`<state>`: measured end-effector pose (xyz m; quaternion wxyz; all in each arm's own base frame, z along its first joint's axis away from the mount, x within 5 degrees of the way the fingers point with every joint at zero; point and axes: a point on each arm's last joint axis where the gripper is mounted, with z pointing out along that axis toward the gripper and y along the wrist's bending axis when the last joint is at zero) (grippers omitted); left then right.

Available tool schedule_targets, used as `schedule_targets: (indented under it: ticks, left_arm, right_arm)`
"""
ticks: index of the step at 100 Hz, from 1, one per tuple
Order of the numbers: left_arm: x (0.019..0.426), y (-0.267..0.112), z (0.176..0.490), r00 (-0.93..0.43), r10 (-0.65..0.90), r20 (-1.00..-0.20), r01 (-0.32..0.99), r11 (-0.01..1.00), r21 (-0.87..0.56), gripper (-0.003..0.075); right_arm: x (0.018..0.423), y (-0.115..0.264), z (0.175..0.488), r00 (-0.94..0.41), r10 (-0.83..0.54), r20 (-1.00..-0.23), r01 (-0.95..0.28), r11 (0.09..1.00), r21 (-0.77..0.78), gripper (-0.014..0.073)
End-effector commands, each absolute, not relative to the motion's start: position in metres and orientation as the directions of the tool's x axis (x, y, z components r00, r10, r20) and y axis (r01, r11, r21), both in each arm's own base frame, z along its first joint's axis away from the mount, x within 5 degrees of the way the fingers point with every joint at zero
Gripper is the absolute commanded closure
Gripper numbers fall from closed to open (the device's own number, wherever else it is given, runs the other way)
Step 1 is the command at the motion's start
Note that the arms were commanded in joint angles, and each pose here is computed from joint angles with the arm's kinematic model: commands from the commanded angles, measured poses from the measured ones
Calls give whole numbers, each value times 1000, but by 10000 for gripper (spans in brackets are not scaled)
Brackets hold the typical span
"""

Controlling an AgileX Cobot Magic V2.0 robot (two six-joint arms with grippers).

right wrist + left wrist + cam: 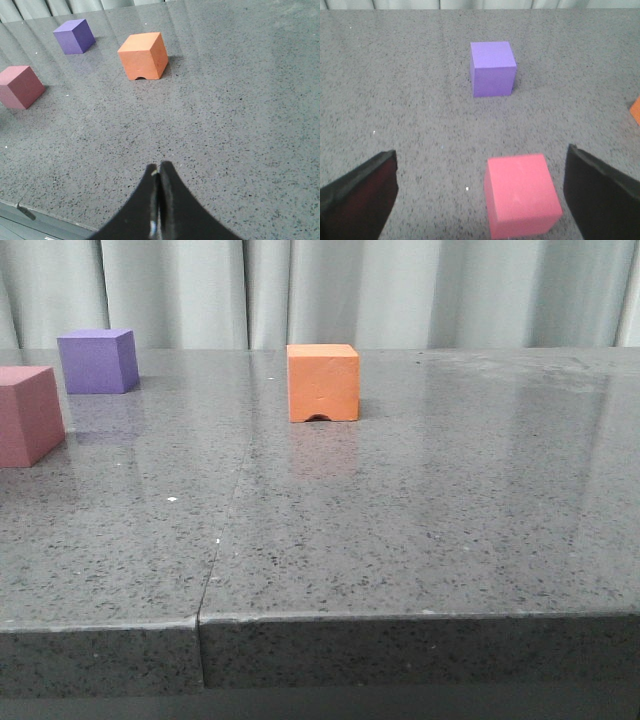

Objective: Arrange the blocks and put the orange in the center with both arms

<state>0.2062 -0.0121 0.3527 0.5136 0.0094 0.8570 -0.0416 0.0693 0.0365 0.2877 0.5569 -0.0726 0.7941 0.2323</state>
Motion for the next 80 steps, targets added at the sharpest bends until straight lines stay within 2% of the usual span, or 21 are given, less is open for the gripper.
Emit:
schedule_targets:
  ticks: [1, 17, 48, 63, 80]
  left_arm:
    - [224, -12, 376, -386, -28, -922, 61, 997, -56, 60]
    - [252, -17, 385, -427, 45, -903, 130, 991, -12, 60]
    - [309, -40, 403, -376, 247, -893, 420, 905, 73, 60]
    - [331, -55, 409, -317, 386, -866, 619, 776, 120, 60]
    - [351, -71, 408, -222, 525, -821, 808, 571, 146, 60]
  right_arm:
    - [71, 37, 301, -283, 159, -946, -402, 876, 267, 664]
    - [71, 37, 301, -283, 159, -946, -402, 876, 267, 664]
    - [71, 37, 301, -283, 159, -946, -402, 876, 267, 664]
    - [71, 37, 301, -283, 159, -946, -402, 876, 267, 664]
    - [71, 37, 301, -283, 159, -946, -402, 876, 267, 664]
